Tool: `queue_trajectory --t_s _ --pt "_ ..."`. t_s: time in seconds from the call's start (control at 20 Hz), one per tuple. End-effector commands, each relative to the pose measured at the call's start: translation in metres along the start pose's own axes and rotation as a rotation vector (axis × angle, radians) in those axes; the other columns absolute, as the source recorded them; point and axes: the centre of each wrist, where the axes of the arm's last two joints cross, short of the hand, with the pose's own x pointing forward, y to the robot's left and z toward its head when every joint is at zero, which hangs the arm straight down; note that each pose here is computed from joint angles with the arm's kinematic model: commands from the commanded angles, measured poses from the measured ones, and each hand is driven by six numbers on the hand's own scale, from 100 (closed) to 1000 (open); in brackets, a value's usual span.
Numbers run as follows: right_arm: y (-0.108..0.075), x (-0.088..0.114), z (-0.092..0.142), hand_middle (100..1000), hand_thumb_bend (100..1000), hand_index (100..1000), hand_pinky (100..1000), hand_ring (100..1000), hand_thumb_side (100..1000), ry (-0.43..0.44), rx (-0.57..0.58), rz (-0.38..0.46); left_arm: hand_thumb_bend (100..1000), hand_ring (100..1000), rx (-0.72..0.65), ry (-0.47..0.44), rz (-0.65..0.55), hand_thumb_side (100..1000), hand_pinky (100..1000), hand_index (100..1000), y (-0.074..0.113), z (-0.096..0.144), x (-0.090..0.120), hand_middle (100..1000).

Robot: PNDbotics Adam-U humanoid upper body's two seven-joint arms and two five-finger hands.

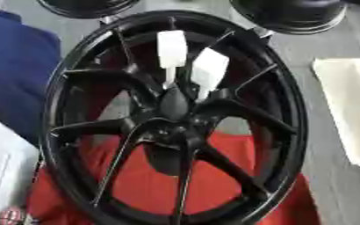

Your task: Pull the pin out of the wheel hub.

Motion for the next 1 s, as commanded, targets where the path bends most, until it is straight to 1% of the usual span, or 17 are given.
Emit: queue_trajectory --t_s 0.05,0.75,0.9,0.95,1.0 --pt "-0.004 0.012 -0.005 620 100 711 806 647 594 -0.038 0.012 0.026 100 731 -0.009 -0.038 -0.005 787 695 699 0.000 -0.003 0.008 608" --pt "-0.006 0.013 -0.006 622 100 713 808 650 587 -0.045 0.019 0.038 100 732 -0.018 -0.038 -0.005 788 695 699 -0.001 -0.003 0.009 610" --pt "-0.010 0.017 -0.009 629 100 720 811 658 574 -0.059 0.042 0.076 100 733 -0.022 -0.038 -0.007 787 695 699 -0.001 -0.004 0.009 610" --pt "-0.012 0.020 -0.011 633 100 727 813 667 611 -0.073 0.066 0.103 100 733 -0.024 -0.039 -0.008 786 696 699 -0.001 -0.004 0.009 610" --pt "-0.014 0.023 -0.013 637 100 727 813 668 555 -0.088 0.094 0.132 100 733 -0.026 -0.040 -0.009 786 696 699 -0.001 -0.004 0.009 610"
